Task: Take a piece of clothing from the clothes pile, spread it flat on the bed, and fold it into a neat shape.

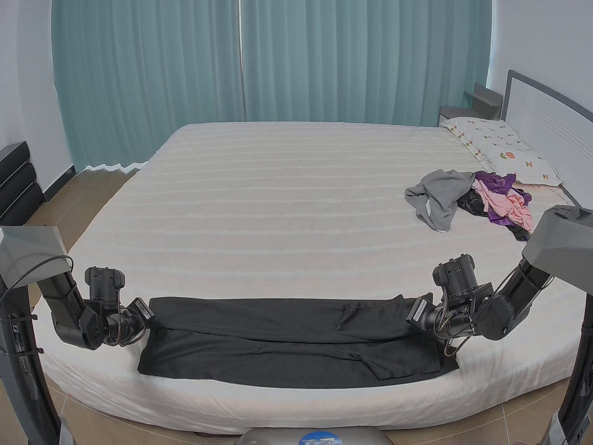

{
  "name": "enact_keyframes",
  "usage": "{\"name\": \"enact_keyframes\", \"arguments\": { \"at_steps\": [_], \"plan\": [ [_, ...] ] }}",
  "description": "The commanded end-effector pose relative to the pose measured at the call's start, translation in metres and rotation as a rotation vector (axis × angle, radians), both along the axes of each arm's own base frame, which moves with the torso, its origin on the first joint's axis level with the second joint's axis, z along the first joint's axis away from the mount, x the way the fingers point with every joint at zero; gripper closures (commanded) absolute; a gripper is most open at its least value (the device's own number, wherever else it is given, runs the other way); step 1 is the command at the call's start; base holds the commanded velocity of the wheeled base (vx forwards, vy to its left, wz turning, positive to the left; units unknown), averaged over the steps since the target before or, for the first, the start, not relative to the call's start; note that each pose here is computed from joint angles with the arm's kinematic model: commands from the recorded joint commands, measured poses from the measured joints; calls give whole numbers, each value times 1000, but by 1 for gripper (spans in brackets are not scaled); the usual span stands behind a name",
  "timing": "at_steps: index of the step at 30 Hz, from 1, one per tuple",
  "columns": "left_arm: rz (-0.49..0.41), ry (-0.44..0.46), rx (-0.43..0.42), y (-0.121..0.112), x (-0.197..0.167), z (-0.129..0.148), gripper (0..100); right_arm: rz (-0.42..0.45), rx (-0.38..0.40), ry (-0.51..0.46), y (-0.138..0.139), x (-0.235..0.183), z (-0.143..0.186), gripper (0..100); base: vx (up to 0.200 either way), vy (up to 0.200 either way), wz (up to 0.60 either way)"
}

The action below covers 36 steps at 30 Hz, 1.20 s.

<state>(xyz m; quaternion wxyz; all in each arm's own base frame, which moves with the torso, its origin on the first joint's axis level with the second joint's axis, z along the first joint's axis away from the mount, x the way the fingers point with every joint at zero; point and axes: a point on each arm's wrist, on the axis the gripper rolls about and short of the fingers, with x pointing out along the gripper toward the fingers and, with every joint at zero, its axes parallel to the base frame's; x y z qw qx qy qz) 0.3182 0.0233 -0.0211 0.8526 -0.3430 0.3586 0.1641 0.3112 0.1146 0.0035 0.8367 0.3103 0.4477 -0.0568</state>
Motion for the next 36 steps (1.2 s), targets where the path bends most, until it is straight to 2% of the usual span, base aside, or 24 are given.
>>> {"name": "enact_keyframes", "arguments": {
  "at_steps": [1, 5, 10, 12, 13, 16, 25, 36],
  "plan": [
    [0, -35, 2, 0, -1, 11, 100, -50, 33, -47, -7, 8, 12, 100, 0, 0, 0],
    [0, -73, 4, 0, 1, 22, 100, -80, 62, -101, -12, 17, 26, 100, 0, 0, 0],
    [-18, -141, 27, -1, 20, 34, 100, -94, 78, -146, -12, 35, 30, 100, 0, 0, 0],
    [-18, -141, 27, -1, 20, 34, 100, -94, 78, -146, -12, 35, 30, 100, 0, 0, 0],
    [-18, -205, 34, 0, 35, 45, 100, -105, 90, -187, -11, 49, 35, 100, 0, 0, 0],
    [-17, -253, 39, 1, 50, 53, 100, -125, 103, -234, -16, 65, 43, 100, 0, 0, 0],
    [1, -292, 52, 3, 73, 53, 100, -138, 114, -286, -17, 89, 47, 100, 0, 0, 0],
    [3, -307, 66, -3, 76, 56, 100, -158, 125, -340, -21, 108, 51, 100, 0, 0, 0]
  ]
}}
